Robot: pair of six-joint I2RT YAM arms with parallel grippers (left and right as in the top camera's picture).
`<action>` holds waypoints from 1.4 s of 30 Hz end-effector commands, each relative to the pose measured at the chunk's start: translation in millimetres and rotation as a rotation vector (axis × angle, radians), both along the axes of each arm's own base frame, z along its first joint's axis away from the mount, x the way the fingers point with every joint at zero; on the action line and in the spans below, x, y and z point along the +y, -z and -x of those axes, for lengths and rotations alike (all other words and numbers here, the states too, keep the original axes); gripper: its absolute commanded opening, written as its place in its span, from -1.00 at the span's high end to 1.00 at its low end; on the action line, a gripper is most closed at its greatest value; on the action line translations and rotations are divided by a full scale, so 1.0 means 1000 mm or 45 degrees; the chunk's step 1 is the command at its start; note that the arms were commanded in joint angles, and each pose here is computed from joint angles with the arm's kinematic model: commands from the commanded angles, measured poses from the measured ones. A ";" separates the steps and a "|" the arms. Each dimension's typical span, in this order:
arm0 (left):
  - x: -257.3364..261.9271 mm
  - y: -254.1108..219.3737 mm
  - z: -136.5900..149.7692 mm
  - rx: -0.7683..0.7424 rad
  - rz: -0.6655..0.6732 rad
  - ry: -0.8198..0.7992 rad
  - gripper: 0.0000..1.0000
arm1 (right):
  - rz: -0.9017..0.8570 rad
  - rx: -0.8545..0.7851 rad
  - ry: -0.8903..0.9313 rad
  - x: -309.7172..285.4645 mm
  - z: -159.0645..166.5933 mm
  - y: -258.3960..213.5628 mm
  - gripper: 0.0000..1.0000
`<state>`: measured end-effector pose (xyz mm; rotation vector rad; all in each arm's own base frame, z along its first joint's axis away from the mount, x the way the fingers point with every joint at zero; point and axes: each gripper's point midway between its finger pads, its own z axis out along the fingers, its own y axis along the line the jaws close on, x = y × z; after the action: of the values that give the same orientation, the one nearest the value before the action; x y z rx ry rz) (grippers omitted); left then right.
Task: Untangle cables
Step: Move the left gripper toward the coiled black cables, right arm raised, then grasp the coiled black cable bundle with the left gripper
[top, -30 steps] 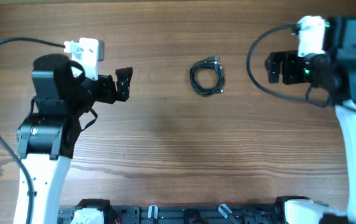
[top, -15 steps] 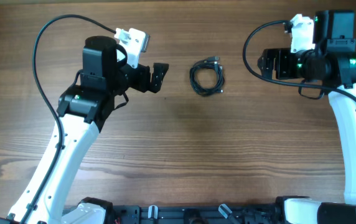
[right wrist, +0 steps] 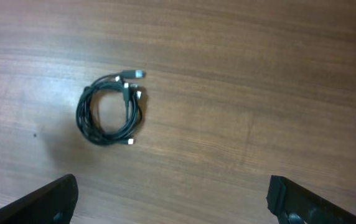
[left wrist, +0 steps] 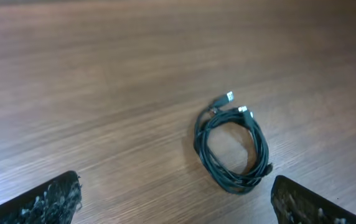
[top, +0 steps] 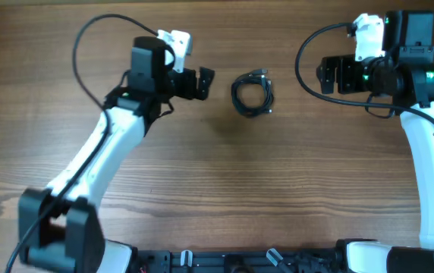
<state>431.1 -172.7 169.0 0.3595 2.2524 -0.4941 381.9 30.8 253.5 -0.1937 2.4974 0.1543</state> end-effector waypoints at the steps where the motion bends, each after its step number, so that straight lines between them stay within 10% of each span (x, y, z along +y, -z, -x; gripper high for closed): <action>1: -0.032 0.015 -0.002 0.020 0.031 0.080 -1.00 | 0.029 0.004 0.008 -0.005 -0.018 0.010 -0.99; 7: -0.059 0.012 -0.002 -0.043 0.053 0.147 -1.00 | -0.070 0.021 -0.275 0.026 -0.020 0.023 -0.99; 13: -0.066 0.063 -0.004 0.043 -0.012 0.217 -0.96 | 0.033 0.173 0.265 -0.033 -0.010 0.039 -0.99; 38: -0.105 0.148 0.003 0.128 -0.069 0.304 -0.29 | -0.002 0.329 0.452 -0.040 0.022 0.047 -1.00; 42: -0.105 0.146 0.000 0.107 -0.071 0.294 0.23 | -0.002 0.327 0.452 -0.040 0.025 0.044 -0.99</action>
<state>428.0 -274.5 21.9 0.6364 2.3324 -0.5842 357.5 -5.5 196.8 0.2680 2.7735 0.0609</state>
